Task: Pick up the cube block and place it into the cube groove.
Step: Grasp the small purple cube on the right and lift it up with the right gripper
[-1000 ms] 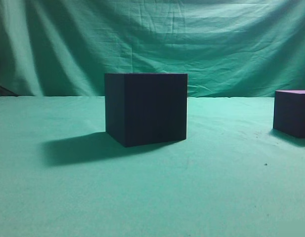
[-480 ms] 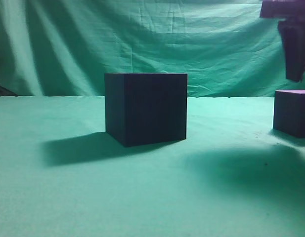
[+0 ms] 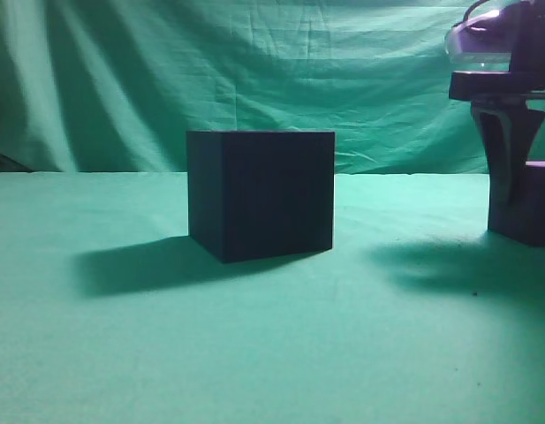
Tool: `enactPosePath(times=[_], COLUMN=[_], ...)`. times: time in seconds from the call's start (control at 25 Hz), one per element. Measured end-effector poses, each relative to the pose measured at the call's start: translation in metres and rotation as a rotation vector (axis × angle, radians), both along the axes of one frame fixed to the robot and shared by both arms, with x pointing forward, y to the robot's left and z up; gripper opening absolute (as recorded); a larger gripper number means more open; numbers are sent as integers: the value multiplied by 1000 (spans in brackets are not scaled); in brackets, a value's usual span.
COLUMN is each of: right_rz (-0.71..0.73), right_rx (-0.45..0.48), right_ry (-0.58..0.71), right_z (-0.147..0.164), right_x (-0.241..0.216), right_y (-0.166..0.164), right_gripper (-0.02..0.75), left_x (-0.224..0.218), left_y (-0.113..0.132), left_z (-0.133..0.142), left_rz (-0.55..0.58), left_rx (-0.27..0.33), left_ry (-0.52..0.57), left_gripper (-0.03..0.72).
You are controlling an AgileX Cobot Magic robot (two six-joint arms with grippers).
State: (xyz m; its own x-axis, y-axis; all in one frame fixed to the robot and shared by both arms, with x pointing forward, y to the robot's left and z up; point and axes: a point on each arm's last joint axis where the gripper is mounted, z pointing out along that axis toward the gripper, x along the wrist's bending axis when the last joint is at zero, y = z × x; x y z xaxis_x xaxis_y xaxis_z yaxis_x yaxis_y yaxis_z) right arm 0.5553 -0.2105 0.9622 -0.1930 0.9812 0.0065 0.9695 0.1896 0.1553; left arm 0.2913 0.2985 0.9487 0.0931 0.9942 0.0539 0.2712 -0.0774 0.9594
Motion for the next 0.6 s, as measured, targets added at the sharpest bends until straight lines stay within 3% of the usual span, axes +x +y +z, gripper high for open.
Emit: enactPosePath(times=[0.08, 0.24, 0.28, 0.44, 0.6], right_rz=[0, -3, -3, 27, 128], right_rx=[0, -1, 0, 5, 21], right_ry=[0, 6, 2, -9, -46], right_z=[0, 10, 16, 49, 86], right_x=[0, 5, 8, 17, 11], right_y=[1, 2, 3, 15, 48], right_gripper=[435, 440, 400, 419, 419], left_x=[0, 0, 0, 0, 0], left_y=[0, 0, 0, 0, 0], left_z=[0, 0, 0, 0, 0], left_rz=[0, 0, 0, 0, 0], left_rx=[0, 0, 0, 0, 0], left_ry=[0, 0, 0, 0, 0], left_gripper=[0, 0, 0, 0, 0])
